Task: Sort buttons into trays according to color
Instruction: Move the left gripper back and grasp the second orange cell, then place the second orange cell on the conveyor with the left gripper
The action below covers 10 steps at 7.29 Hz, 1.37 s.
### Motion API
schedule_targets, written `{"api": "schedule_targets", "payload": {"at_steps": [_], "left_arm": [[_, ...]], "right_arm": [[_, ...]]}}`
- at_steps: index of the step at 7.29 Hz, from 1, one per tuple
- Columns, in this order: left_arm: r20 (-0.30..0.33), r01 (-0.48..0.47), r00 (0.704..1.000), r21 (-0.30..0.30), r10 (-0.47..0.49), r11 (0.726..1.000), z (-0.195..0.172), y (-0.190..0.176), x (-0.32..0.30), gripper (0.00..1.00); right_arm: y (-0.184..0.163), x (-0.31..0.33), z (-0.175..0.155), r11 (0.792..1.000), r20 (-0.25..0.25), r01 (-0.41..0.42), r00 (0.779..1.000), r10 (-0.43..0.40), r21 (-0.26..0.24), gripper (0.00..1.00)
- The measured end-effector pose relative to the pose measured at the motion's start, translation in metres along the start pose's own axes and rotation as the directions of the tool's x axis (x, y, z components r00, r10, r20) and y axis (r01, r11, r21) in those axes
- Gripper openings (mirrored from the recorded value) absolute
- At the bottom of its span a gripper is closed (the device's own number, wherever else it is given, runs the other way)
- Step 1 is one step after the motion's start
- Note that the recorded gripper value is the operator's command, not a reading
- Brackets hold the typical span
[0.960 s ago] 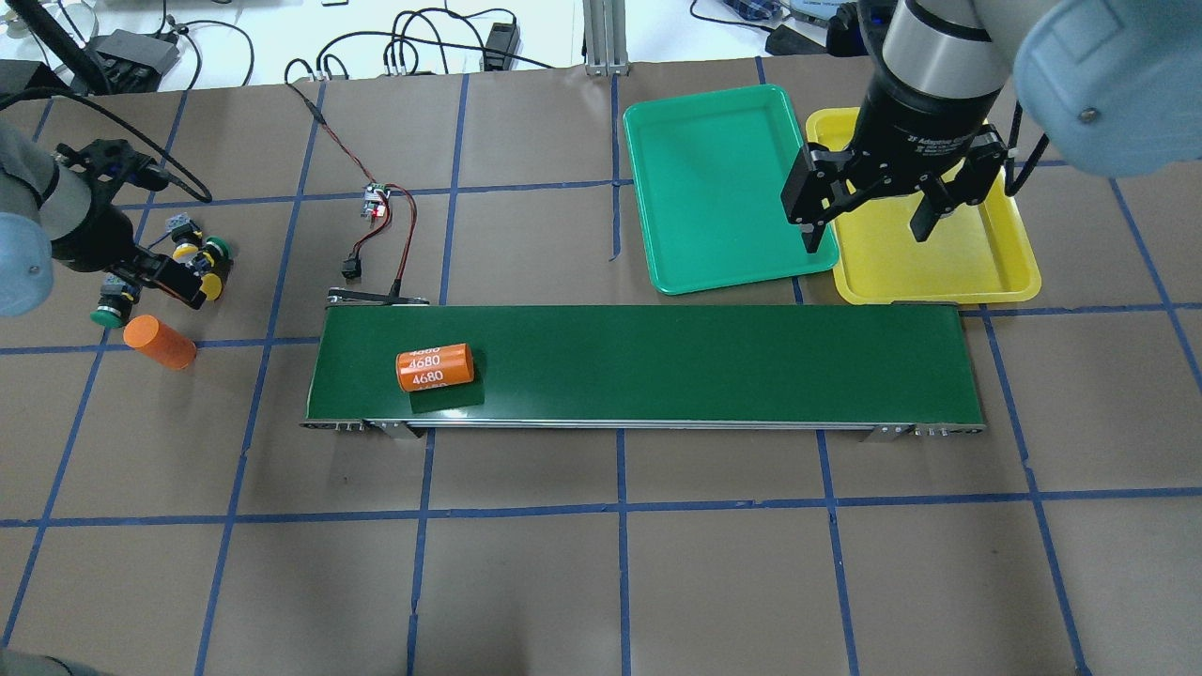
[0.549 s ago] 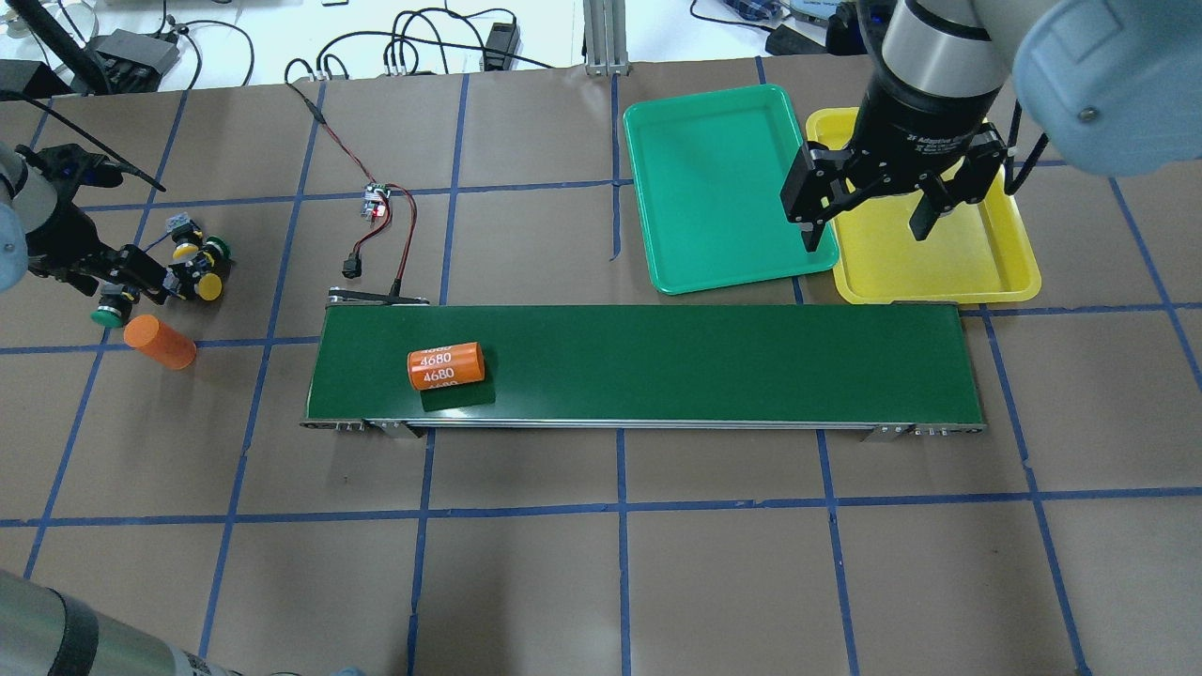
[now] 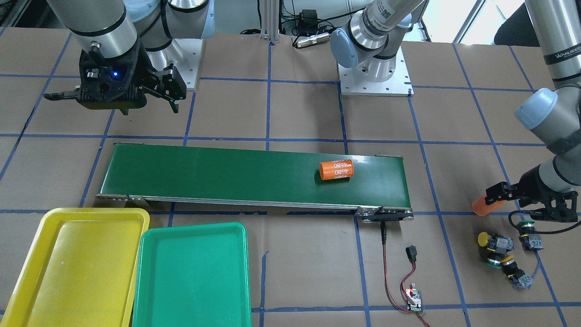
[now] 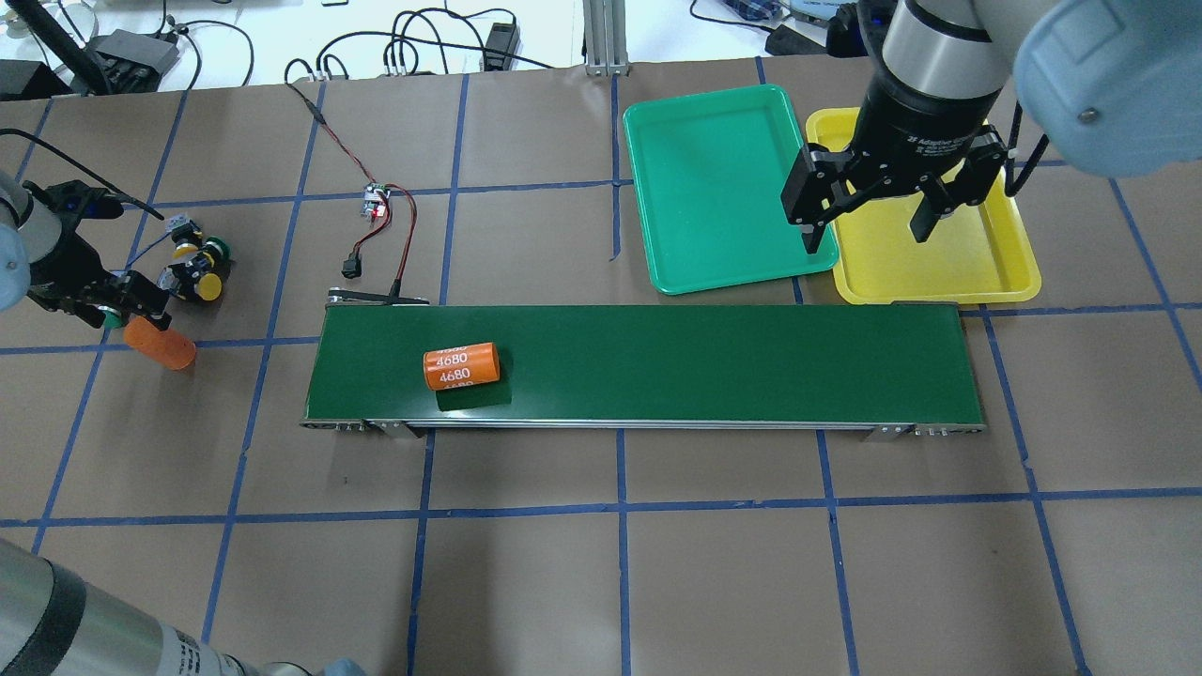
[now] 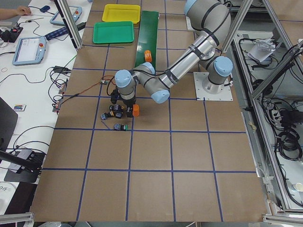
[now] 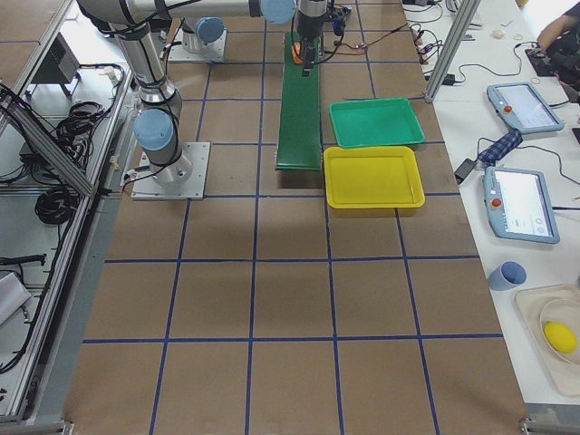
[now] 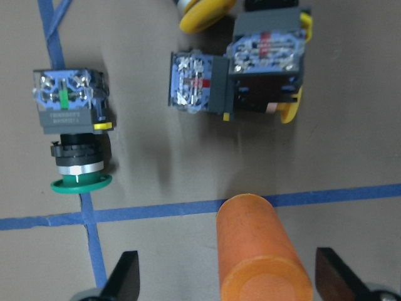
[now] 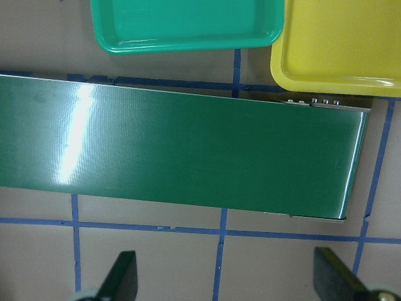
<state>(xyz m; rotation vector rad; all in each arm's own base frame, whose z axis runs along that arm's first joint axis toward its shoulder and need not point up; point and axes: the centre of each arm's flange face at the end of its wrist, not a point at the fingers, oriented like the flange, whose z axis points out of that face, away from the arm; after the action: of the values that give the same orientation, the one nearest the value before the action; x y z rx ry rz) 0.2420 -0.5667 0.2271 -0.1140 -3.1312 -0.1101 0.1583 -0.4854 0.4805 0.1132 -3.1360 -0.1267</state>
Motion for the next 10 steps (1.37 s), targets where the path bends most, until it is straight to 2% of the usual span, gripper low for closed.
{"api": "schedule_targets", "payload": {"at_steps": [1, 3, 6, 8, 10], "left_arm": [[-0.033, 0.003, 0.999, 0.003, -0.003, 1.000, 0.004, -0.001, 0.003, 0.90], [-0.064, 0.005, 0.998, -0.008, -0.005, 1.000, 0.008, 0.001, 0.005, 0.00], [-0.064, -0.001, 0.998, -0.025, 0.000, 1.000, -0.003, 0.005, 0.009, 0.00], [-0.069, -0.002, 0.998, -0.039, -0.001, 0.999, -0.043, 0.015, 0.035, 0.00], [-0.080, -0.003, 0.997, -0.039, 0.000, 0.999, -0.093, 0.013, 0.117, 0.00]], "right_arm": [[0.000, 0.000, 0.000, 1.000, 0.000, 0.000, 1.000, 0.000, -0.001, 1.00], [0.000, 0.000, 0.000, 1.000, 0.000, -0.001, 1.000, 0.001, 0.000, 1.00], [0.000, 0.000, 0.000, 1.000, 0.000, -0.001, 1.000, 0.001, 0.001, 1.00], [0.000, 0.000, -0.001, 1.000, 0.000, -0.001, 1.000, 0.001, 0.002, 1.00], [0.000, 0.000, -0.001, 1.000, 0.000, -0.001, 1.000, 0.001, 0.002, 1.00]]}}
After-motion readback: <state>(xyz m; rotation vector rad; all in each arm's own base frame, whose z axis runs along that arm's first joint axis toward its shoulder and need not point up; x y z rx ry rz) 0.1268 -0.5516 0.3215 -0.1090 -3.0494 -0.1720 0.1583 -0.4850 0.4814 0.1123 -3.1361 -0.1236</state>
